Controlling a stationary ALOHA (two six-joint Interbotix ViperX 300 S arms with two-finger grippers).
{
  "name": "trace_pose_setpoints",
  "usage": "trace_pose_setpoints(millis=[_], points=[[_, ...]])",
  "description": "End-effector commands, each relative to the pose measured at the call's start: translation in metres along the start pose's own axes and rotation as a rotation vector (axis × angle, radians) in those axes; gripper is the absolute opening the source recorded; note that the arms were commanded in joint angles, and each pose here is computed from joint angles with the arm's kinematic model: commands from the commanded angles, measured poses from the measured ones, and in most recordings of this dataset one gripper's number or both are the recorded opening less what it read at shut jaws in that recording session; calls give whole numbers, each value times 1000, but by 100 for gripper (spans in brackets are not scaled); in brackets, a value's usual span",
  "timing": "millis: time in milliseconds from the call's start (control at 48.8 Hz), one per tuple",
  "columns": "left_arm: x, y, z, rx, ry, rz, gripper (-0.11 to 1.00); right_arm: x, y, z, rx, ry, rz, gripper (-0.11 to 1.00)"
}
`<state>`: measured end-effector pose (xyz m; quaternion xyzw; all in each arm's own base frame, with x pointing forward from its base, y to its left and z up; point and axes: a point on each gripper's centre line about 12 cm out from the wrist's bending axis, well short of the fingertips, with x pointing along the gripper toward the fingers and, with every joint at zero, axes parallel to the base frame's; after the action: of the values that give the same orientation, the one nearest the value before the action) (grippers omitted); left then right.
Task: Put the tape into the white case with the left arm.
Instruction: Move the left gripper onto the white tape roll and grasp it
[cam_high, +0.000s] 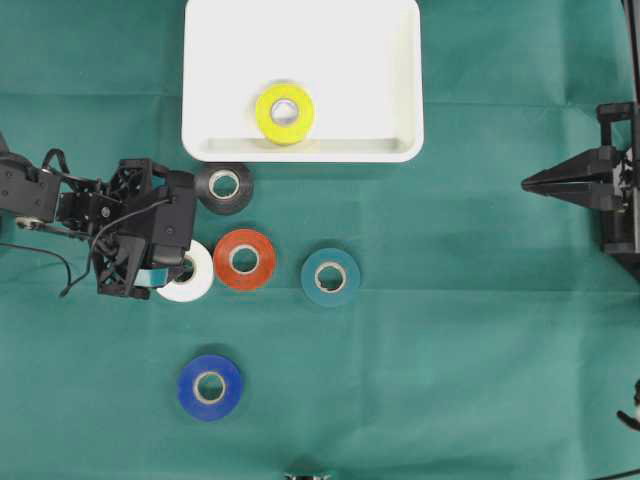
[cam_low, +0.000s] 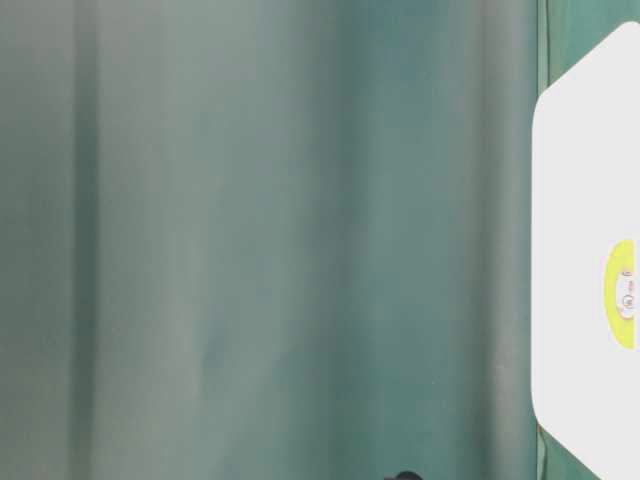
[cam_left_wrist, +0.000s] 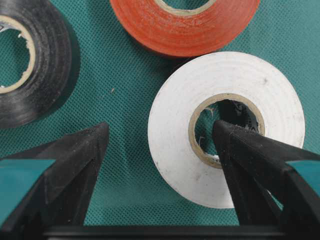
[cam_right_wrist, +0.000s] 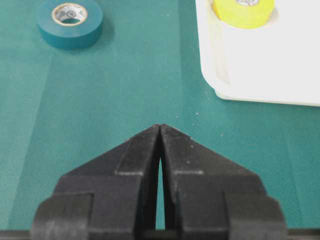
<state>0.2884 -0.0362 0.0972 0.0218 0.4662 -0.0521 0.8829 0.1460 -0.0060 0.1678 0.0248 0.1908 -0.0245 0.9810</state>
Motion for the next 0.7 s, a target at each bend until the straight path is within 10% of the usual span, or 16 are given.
trace_pose_setpoints(millis=[0,185,410,677], points=[[-1,0,4,-1,-15,1,88,0,0,5,1,-15,-1,-10],[-2,0,4,-10,-17,1,82,0,0,5,1,-15,-1,-10],[-1,0,2,-17,-9,1,26,0,0,5,1,-14,-1,-10],[-7,-2,8,-12,-32,-4,26,0,0,5,1,-15,-1,-10]])
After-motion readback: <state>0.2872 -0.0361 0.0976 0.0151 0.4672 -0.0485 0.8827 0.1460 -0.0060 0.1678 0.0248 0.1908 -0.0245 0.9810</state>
